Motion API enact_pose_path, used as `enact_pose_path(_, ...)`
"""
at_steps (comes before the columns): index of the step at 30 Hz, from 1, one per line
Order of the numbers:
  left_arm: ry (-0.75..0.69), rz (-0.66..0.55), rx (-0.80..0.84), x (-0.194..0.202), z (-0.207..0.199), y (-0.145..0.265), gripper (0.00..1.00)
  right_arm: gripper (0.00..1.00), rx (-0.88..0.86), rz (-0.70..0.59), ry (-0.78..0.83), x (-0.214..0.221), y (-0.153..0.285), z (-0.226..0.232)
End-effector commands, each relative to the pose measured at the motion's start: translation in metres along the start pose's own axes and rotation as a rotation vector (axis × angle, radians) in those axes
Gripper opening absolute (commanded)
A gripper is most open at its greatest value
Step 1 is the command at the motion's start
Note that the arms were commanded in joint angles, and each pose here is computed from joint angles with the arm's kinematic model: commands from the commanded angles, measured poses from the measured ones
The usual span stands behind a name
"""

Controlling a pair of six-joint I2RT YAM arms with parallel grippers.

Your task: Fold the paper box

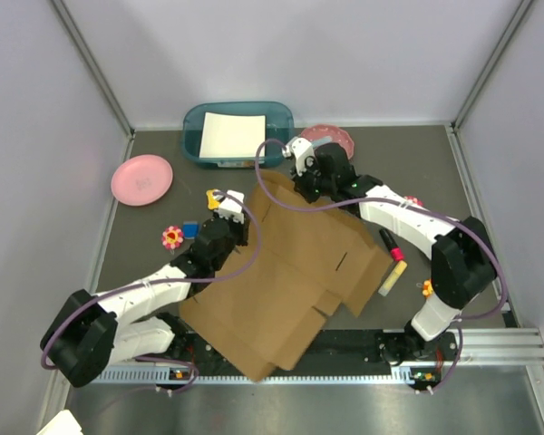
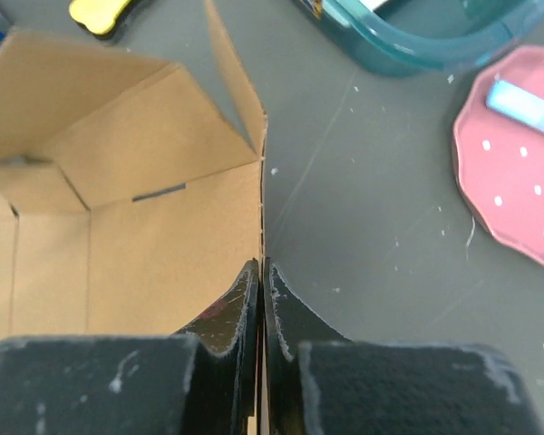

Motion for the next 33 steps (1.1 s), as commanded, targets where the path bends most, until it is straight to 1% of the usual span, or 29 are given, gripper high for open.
enact_pose_path(1, 0.044, 0.048, -0.038, -0.012, 0.001, 0.005, 0.53, 0.0, 0.106, -0.086, -0.015, -0.021, 0.024, -0.012)
enact_pose_path(3, 0.048, 0.087, -0.073, -0.009, 0.006, 0.01, 0.61, 0.0, 0.113, -0.071, -0.02, -0.015, 0.029, -0.012)
enact_pose_path(5, 0.047, 0.109, -0.09, -0.007, 0.009, 0.014, 0.63, 0.0, 0.111, -0.08, -0.023, -0.012, 0.038, -0.009)
enact_pose_path(6, 0.055, 0.124, -0.126, -0.006, 0.014, 0.018, 0.64, 0.0, 0.104, -0.085, -0.022, -0.011, 0.041, -0.007)
enact_pose_path(10, 0.082, 0.099, -0.19, -0.017, 0.023, 0.024, 0.66, 0.0, 0.072, -0.119, -0.017, -0.013, 0.058, 0.001)
enact_pose_path(15, 0.126, 0.015, -0.193, -0.043, 0.022, 0.023, 0.67, 0.0, 0.023, -0.113, -0.021, -0.005, 0.068, 0.011)
enact_pose_path(17, 0.128, 0.011, -0.172, -0.048, 0.019, 0.021, 0.68, 0.0, 0.008, -0.111, -0.028, -0.001, 0.074, 0.014)
enact_pose_path(21, 0.141, 0.048, -0.113, -0.038, 0.009, 0.016, 0.7, 0.0, -0.045, -0.115, -0.044, 0.003, 0.079, 0.024)
enact_pose_path(25, 0.181, 0.007, -0.069, -0.039, 0.003, 0.015, 0.74, 0.0, -0.145, -0.127, -0.12, 0.001, 0.082, 0.027)
enact_pose_path(26, 0.177, 0.002, -0.054, -0.037, 0.002, 0.016, 0.74, 0.0, -0.16, -0.132, -0.137, -0.001, 0.083, 0.027)
enact_pose_path(27, 0.18, -0.031, -0.044, -0.044, 0.001, 0.017, 0.74, 0.0, -0.179, -0.136, -0.173, -0.003, 0.084, 0.027)
enact_pose_path(28, 0.178, -0.044, -0.037, -0.046, 0.001, 0.017, 0.74, 0.0, -0.226, -0.141, -0.186, -0.004, 0.086, 0.031)
enact_pose_path(30, 0.176, -0.069, -0.029, -0.049, 0.001, 0.019, 0.73, 0.0, -0.25, -0.149, -0.26, -0.008, 0.09, 0.026)
enact_pose_path(31, 0.174, -0.074, -0.031, -0.051, 0.001, 0.019, 0.73, 0.0, -0.293, -0.154, -0.275, -0.01, 0.092, 0.029)
enact_pose_path(33, 0.174, -0.085, -0.035, -0.053, 0.002, 0.019, 0.73, 0.0, -0.322, -0.163, -0.318, -0.015, 0.096, 0.025)
Point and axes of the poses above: each gripper's point midway between its finger pads, its own y axis back along the fingers, its own z axis along the line the jaws close on, x = y × z, the point moved 4 cm from there along y, back along the fingers, and after that the axes turned 1 degree about -y, right-handed, at the moved point
